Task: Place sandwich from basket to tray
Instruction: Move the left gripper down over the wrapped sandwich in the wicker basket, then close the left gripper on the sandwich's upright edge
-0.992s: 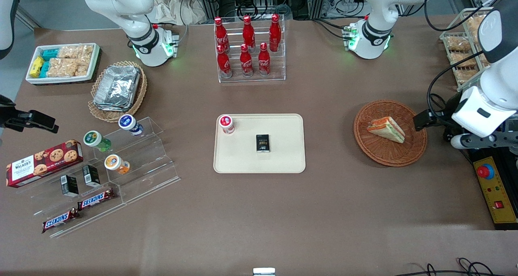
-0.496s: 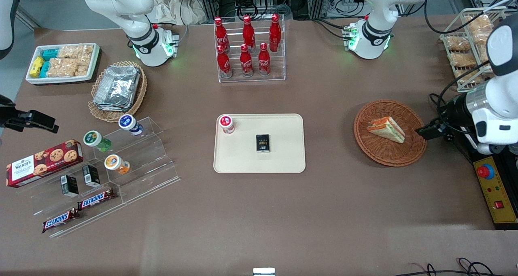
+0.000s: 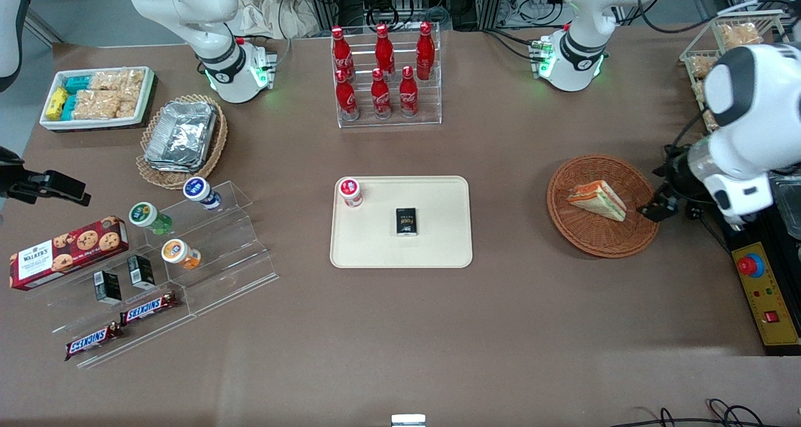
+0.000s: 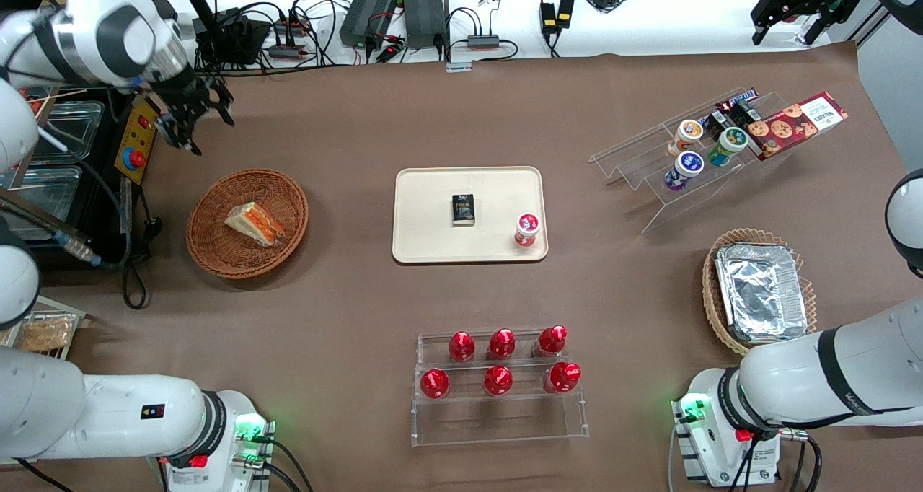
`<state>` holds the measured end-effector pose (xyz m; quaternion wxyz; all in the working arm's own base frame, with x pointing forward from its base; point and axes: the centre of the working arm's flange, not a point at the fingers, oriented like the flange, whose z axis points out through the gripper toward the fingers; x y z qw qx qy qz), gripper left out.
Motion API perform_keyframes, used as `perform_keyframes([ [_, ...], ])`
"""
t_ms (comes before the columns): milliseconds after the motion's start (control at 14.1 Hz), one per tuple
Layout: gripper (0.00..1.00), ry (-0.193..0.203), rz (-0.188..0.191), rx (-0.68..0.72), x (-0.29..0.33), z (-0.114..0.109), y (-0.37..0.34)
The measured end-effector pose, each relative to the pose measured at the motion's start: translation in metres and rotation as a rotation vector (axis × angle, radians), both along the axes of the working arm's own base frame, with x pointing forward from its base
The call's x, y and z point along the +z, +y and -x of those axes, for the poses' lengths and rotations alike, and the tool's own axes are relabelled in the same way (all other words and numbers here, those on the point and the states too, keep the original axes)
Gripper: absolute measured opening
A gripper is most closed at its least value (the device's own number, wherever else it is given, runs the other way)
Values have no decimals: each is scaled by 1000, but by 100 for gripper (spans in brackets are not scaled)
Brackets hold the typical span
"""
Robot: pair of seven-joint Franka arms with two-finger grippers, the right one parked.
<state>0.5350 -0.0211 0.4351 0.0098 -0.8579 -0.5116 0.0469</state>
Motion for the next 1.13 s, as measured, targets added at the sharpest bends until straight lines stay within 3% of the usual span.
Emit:
perform_keyframes([
  [283, 99, -7, -20, 28, -31, 31, -8],
  [850, 99, -80, -28, 96, -91, 55, -6],
  [1134, 99, -56, -30, 106, -126, 71, -2],
])
